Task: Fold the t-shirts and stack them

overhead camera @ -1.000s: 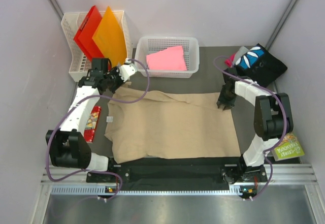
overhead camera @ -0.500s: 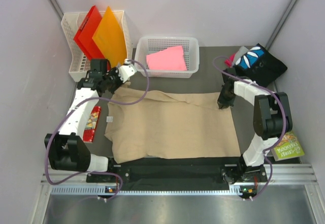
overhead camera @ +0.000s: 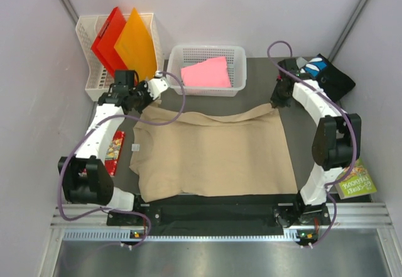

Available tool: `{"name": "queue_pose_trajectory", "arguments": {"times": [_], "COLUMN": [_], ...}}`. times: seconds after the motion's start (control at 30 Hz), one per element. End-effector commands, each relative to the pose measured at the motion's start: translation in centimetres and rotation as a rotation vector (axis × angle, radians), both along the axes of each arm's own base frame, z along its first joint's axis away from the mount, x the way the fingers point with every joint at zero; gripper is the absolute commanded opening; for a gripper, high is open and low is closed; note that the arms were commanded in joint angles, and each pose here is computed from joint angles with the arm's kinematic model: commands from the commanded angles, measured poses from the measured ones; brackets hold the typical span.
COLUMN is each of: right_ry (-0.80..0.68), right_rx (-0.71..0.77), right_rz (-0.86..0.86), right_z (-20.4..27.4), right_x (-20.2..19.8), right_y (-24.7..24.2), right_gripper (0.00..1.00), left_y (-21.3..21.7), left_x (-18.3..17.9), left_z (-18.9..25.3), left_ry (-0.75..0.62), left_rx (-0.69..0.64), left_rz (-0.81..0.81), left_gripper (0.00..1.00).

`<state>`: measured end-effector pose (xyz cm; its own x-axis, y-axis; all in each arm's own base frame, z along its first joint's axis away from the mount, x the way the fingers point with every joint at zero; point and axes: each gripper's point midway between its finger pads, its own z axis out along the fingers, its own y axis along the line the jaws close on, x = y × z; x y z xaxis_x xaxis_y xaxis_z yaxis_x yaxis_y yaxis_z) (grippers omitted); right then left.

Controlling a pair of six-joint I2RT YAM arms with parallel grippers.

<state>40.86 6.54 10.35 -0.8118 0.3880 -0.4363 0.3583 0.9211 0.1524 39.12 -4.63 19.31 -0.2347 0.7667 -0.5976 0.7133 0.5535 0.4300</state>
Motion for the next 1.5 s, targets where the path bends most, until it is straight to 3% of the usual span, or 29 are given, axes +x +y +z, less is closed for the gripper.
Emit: {"name": "queue_pose_trajectory", "arguments": {"times": [0.0,0.37,0.5,0.67,0.9,1.2,1.47], "right_ry": [-0.015,-0.008,-0.056,-0.070,-0.010,0.002,0.016], "right_rx": [-0.033,-0.070,-0.073,-0.075,-0.080,-0.086,-0.107], "right_rz": [-0.017,-0.054,-0.061,-0.059,-0.048,-0.044,-0.043], "right_z": [2.0,2.3,4.8,6.5,3.8,3.0,2.9], "right_x": [0.9,2.8,4.8,4.5,0.4,-3.1,-4.4], "right_y": [-1.4,-4.4,-4.9,-5.2,-5.3,-5.6,-6.0], "right_gripper": [0.00,0.00,0.00,0.00,0.00,0.00,0.00], "left_y": [0.1,1.4,2.0,2.2,1.9,2.1,2.0], "left_x": [2.8,6.0,7.8,8.9,4.4,-5.2,-9.8], "left_z": [2.7,1.5,1.2,1.7,3.0,-0.8,-2.7], "left_ry": [-0.093,-0.102,-0.092,-0.067,-0.075,0.015,0.078], "left_rx": [0.005,0.080,0.106,0.106,0.111,0.151,0.123], "left_rz": [0.005,0.040,0.070,0.099,0.035,-0.055,-0.059], "left_gripper": [0.00,0.00,0.00,0.00,0.00,0.00,0.00]}}
